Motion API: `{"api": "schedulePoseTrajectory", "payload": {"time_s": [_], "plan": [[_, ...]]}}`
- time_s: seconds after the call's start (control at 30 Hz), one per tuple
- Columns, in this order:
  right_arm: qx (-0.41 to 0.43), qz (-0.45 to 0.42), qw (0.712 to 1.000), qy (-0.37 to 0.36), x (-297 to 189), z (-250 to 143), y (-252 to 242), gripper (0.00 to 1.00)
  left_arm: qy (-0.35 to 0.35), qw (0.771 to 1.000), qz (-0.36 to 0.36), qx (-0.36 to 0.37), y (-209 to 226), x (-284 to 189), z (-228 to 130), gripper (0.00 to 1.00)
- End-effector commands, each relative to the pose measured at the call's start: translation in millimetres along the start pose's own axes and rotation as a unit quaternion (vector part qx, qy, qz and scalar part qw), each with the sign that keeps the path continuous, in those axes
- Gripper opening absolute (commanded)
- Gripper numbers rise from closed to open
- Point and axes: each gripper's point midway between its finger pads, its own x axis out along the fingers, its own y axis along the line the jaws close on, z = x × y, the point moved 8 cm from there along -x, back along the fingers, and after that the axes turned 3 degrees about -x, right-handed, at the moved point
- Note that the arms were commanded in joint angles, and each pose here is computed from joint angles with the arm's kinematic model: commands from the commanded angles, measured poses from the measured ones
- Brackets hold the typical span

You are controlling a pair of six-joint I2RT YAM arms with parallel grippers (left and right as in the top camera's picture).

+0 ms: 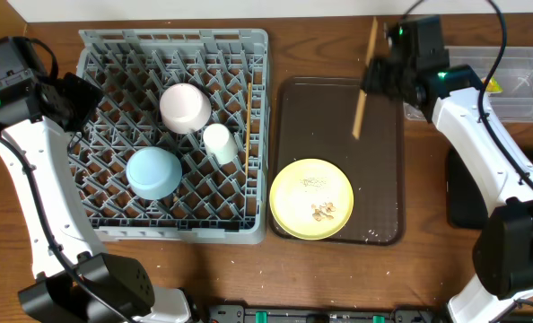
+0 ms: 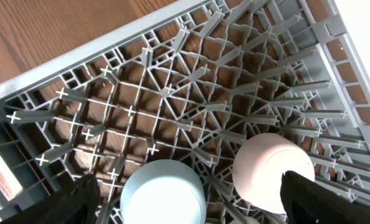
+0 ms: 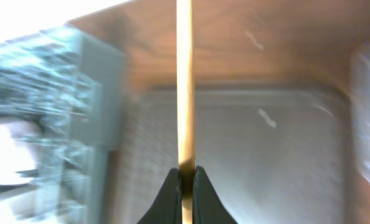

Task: Sort waste into correct bins and load items into the dishwasher
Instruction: 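Grasp the second chopstick with the right gripper and place it in the rack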

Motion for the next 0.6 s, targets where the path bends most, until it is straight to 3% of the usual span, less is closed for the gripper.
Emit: {"api": "schedulePoseTrajectory", "payload": {"time_s": [0.0, 0.17, 0.33, 0.57], "plan": [[0.016, 0.098, 0.995, -0.001, 1.4, 1.6, 39.9, 0.01, -0.001, 1.000, 0.003, -0.005, 1.5, -1.4, 0.0, 0.93], [0.009, 0.163, 0.986, -0.027, 28.1, -7.8, 91.8, 0.01, 0.004, 1.000, 0.007, -0.004, 2.7, -1.4, -1.7, 0.93], [0.024, 0.222, 0.975, 0.001, 67.8, -42.2, 136.1, 0.01, 0.011, 1.000, 0.012, -0.004, 4.6, -1.5, -4.0, 0.93], [0.018, 0.216, 0.976, 0.015, 87.7, -69.8, 155.9, 0.02, 0.019, 1.000, 0.019, -0.003, 6.8, -1.5, -6.7, 0.93]]}}
